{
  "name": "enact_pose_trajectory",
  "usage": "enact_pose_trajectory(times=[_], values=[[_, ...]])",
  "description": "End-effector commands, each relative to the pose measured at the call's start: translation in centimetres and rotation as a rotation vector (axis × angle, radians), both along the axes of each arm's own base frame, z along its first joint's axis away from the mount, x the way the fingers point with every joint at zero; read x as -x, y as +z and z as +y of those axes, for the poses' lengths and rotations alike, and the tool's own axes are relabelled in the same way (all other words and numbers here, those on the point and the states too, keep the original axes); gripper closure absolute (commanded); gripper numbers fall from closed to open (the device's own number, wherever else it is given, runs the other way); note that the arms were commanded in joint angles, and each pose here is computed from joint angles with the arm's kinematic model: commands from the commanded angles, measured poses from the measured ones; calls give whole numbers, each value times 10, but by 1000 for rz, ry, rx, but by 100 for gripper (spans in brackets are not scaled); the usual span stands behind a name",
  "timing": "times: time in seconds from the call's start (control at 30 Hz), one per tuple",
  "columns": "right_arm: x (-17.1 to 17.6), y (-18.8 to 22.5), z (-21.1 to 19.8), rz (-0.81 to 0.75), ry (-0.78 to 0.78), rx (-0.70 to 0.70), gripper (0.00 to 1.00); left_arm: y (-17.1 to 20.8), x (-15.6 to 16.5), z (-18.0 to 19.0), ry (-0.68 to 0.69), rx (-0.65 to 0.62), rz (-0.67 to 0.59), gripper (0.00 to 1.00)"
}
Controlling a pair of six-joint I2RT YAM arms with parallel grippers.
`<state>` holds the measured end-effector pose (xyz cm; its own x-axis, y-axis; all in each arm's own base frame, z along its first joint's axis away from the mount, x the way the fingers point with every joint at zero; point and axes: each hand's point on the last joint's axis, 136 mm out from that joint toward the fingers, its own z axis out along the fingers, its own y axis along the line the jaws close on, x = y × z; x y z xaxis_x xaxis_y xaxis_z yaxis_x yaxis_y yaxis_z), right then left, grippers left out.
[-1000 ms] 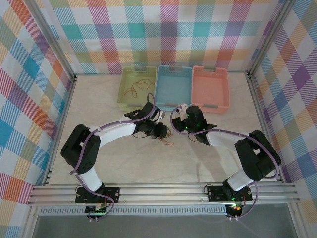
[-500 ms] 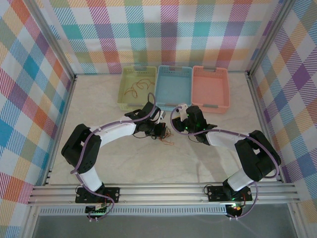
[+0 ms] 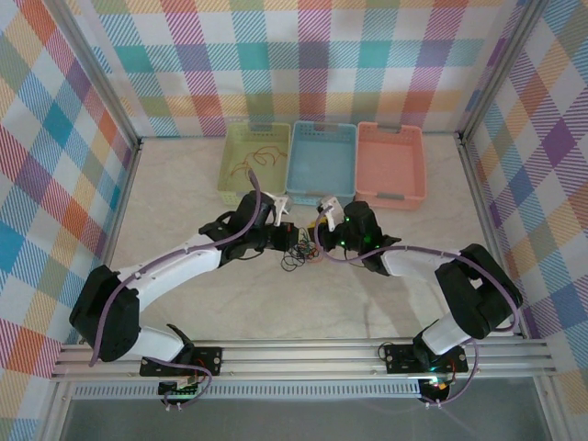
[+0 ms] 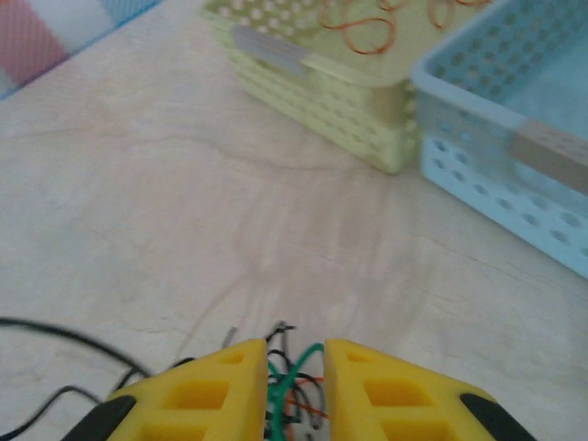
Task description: Untangle the cables
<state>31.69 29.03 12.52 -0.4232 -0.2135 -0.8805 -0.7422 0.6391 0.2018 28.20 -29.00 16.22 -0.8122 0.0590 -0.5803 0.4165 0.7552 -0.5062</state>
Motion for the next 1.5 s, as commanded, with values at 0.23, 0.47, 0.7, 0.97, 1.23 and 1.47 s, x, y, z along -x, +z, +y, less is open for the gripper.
enact_pose_trajectory(times=[0.23, 0.47, 0.7, 0.97, 1.23, 1.47], values=[[25, 48, 13, -192, 142, -129, 70, 1, -5, 10, 53, -6, -37, 100], [35, 47, 23, -198, 211, -110, 67, 1, -6, 14, 68, -7, -47, 100], [33, 32, 28, -137, 224, -66, 67, 8, -2, 7, 35, 41, -53, 100], [21, 16, 30, -88, 185, -26, 70, 23, 7, -2, -16, 120, -61, 100], [17, 7, 33, -59, 185, -8, 76, 45, 22, -14, -95, 241, -58, 100], [12, -4, 33, -17, 165, 37, 79, 63, 32, -20, -143, 322, -61, 100]])
